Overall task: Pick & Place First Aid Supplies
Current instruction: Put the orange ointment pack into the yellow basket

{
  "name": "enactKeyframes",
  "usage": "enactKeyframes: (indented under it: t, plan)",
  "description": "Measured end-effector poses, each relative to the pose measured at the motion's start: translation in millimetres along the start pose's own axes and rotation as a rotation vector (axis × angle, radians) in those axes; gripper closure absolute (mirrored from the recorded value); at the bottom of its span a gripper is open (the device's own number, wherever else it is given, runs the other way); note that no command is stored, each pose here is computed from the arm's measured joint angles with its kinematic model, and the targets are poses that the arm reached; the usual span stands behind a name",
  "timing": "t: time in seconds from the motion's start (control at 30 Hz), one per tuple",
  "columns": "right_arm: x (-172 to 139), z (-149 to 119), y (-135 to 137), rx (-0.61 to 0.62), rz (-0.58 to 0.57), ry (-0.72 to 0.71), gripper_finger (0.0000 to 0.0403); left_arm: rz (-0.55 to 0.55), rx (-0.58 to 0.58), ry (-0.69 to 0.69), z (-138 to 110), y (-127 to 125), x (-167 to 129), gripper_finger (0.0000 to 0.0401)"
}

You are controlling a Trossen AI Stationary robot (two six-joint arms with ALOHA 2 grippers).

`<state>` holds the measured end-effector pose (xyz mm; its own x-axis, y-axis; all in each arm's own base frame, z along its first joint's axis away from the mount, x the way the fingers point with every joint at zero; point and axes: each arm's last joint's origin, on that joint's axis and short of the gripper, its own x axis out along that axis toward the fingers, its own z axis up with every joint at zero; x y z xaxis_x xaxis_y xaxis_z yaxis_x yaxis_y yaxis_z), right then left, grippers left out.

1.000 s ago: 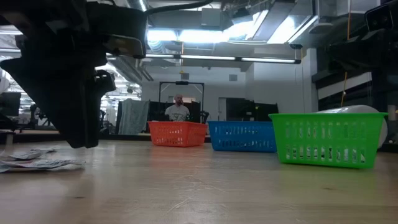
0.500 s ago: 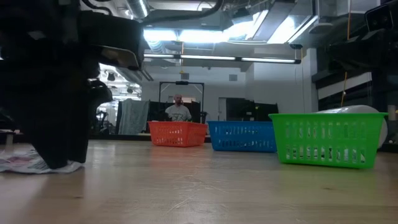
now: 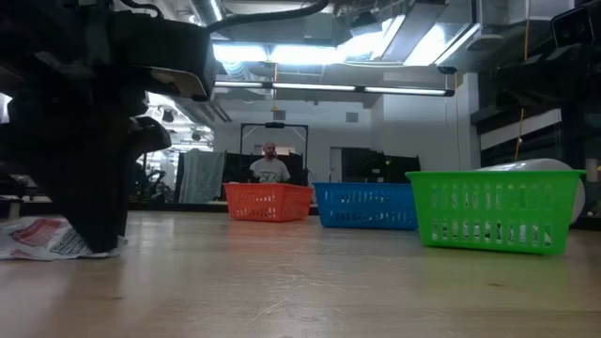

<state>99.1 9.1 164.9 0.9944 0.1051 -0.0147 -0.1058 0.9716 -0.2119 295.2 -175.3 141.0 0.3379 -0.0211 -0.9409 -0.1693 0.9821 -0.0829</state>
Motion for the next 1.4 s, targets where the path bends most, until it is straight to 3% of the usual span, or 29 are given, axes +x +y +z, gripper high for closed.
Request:
enactKeyframes:
  t: [0.07, 0.37, 0.7, 1.0, 1.27, 1.4]
  plan:
    - [0.0, 0.0, 0.0, 0.0, 0.0, 0.0, 0.0377, 0.002, 0.012, -0.004, 0.3, 0.1, 0.0, 0.0393]
    - [0.0, 0.0, 0.0, 0.0, 0.0, 0.0, 0.0377, -0.068, 0.094, -0.121, 13.6, -4.8, -0.1, 0.0399]
    - [0.0, 0.1, 0.0, 0.0, 0.0, 0.0, 0.0377, -0.162, 0.237, -0.419, 50.4, -5.1, -5.9, 0.0398]
    - [0.0, 0.0, 0.0, 0.0, 0.0, 0.0, 0.0377, -0.27, 0.418, -0.837, 92.1, -2.3, -28.2, 0.0398]
    - [0.0, 0.1, 0.0, 0.0, 0.0, 0.0, 0.0377, -0.387, 0.46, -1.061, 116.4, 13.4, -44.9, 0.0399]
    - [0.0, 0.0, 0.0, 0.0, 0.0, 0.0, 0.0377, -0.383, 0.51, -1.126, 124.4, 7.8, -56.4, 0.0398]
